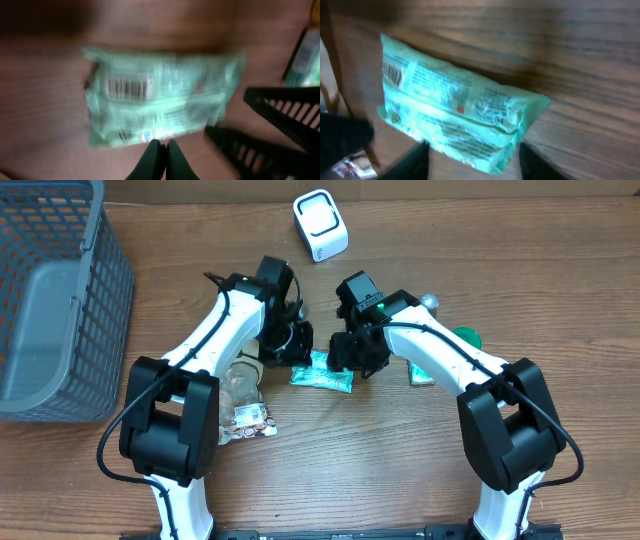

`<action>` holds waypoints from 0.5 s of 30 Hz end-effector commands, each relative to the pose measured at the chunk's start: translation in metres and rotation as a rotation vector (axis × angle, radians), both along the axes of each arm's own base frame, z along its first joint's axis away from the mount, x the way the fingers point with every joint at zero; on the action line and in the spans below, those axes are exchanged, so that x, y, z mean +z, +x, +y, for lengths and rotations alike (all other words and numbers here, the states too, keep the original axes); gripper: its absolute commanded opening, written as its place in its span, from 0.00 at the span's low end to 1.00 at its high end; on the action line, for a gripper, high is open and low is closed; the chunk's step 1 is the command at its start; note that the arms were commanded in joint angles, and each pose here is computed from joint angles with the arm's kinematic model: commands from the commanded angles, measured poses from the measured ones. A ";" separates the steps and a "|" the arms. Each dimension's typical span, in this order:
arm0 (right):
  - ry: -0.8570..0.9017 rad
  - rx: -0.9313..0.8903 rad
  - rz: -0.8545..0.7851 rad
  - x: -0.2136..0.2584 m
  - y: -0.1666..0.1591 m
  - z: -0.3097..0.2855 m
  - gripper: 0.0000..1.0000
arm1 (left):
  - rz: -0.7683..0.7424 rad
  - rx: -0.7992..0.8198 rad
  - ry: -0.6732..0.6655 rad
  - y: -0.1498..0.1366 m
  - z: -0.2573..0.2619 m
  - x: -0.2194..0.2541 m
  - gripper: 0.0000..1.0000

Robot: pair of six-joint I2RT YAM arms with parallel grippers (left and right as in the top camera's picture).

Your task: Scan the item barcode

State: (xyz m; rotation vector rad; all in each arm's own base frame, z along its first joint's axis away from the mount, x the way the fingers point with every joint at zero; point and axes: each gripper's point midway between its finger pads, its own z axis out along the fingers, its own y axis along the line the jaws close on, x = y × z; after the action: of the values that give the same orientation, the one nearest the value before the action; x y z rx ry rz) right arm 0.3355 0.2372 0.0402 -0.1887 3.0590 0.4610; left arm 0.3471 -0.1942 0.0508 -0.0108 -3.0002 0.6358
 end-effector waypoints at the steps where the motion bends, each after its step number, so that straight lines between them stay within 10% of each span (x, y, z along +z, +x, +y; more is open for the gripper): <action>1: 0.022 -0.018 -0.042 0.019 0.012 -0.007 0.64 | -0.038 0.044 0.131 0.010 0.009 -0.010 0.04; 15: 0.164 -0.065 0.106 0.012 0.000 -0.027 0.67 | -0.095 0.124 0.266 0.022 0.021 -0.018 0.04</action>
State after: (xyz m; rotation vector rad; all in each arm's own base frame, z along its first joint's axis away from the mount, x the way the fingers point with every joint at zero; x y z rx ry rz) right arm 0.3433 0.2041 0.0446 -0.0162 3.1129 0.6667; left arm 0.3649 -0.1770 0.0394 0.1218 -3.1595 0.3210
